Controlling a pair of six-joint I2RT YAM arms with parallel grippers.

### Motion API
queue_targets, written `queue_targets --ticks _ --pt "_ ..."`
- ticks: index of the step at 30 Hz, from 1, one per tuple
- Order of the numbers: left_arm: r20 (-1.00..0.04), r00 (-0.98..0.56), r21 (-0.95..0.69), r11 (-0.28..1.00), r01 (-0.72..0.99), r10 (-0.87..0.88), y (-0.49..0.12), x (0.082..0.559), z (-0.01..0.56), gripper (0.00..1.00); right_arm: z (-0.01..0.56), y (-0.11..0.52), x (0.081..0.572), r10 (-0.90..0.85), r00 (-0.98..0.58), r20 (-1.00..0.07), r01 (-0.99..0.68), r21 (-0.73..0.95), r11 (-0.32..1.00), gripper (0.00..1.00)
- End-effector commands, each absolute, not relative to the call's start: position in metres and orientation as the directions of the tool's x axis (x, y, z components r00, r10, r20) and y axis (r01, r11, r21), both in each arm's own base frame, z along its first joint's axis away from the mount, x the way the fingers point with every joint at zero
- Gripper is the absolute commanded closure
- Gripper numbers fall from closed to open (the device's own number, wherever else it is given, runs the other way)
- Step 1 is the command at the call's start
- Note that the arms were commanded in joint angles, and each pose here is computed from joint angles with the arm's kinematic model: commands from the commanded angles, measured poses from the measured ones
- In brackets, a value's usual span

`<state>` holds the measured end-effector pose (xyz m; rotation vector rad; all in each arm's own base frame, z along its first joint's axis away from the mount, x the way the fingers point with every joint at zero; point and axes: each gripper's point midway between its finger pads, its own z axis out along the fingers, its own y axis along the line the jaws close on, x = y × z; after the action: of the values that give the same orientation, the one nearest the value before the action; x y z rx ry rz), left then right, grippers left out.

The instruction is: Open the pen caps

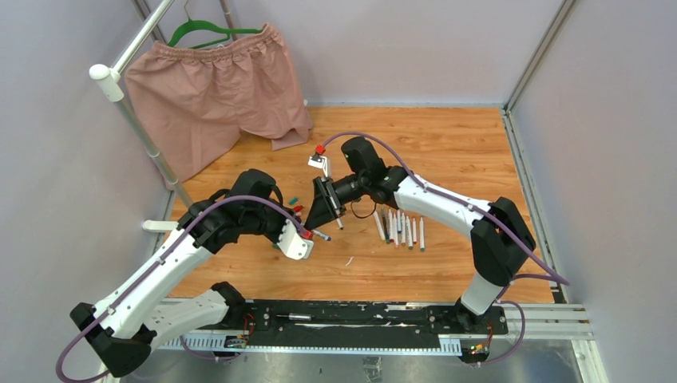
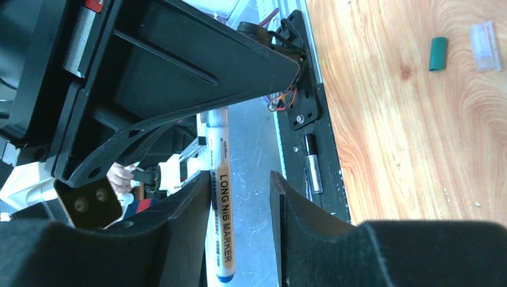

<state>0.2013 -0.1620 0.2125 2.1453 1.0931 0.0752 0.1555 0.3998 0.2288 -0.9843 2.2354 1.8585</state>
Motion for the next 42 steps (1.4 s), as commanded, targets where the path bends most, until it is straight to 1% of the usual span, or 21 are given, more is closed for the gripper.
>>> queue_targets --ticks 1,3,5,8,9,20,23,28,36,42 --pt "-0.318 0.606 0.634 -0.311 0.708 0.73 -0.171 0.203 0.229 1.0 0.231 0.407 0.162 -0.398 -0.78 -0.483 -0.564 0.818 0.113 0.56" --pt "-0.322 0.596 0.63 -0.304 0.715 0.735 -0.171 0.204 0.229 1.0 0.23 0.409 0.163 -0.395 -0.783 -0.481 -0.562 0.818 0.118 0.63" --pt "-0.32 0.59 0.63 -0.299 0.717 0.741 -0.171 0.206 0.23 1.0 0.23 0.409 0.163 -0.393 -0.786 -0.476 -0.558 0.82 0.123 0.75" --pt "-0.315 0.586 0.629 -0.297 0.718 0.747 -0.17 0.208 0.23 1.0 0.228 0.408 0.163 -0.394 -0.788 -0.472 -0.555 0.822 0.126 0.97" --pt "-0.314 0.585 0.63 -0.297 0.718 0.748 -0.17 0.208 0.23 1.0 0.227 0.407 0.163 -0.395 -0.79 -0.468 -0.553 0.823 0.129 1.0" --pt "-0.244 0.577 0.623 -0.33 0.709 0.779 -0.16 0.215 0.218 1.0 0.214 0.38 0.151 -0.4 -0.804 -0.44 -0.535 0.829 0.164 1.0" --pt "-0.212 0.565 0.616 -0.34 0.711 0.798 -0.155 0.219 0.213 1.0 0.21 0.371 0.147 -0.403 -0.805 -0.435 -0.535 0.826 0.177 1.0" --pt "-0.181 0.543 0.621 -0.333 0.71 0.82 -0.151 0.227 0.21 1.0 0.21 0.361 0.146 -0.398 -0.808 -0.435 -0.537 0.821 0.193 1.0" --pt "-0.165 0.518 0.611 -0.326 0.722 0.839 -0.146 0.233 0.202 1.0 0.207 0.352 0.139 -0.41 -0.807 -0.425 -0.535 0.82 0.202 1.0" --pt "-0.194 0.486 0.61 -0.283 0.74 0.852 -0.138 0.242 0.203 1.0 0.205 0.346 0.132 -0.417 -0.804 -0.424 -0.536 0.82 0.201 1.0"
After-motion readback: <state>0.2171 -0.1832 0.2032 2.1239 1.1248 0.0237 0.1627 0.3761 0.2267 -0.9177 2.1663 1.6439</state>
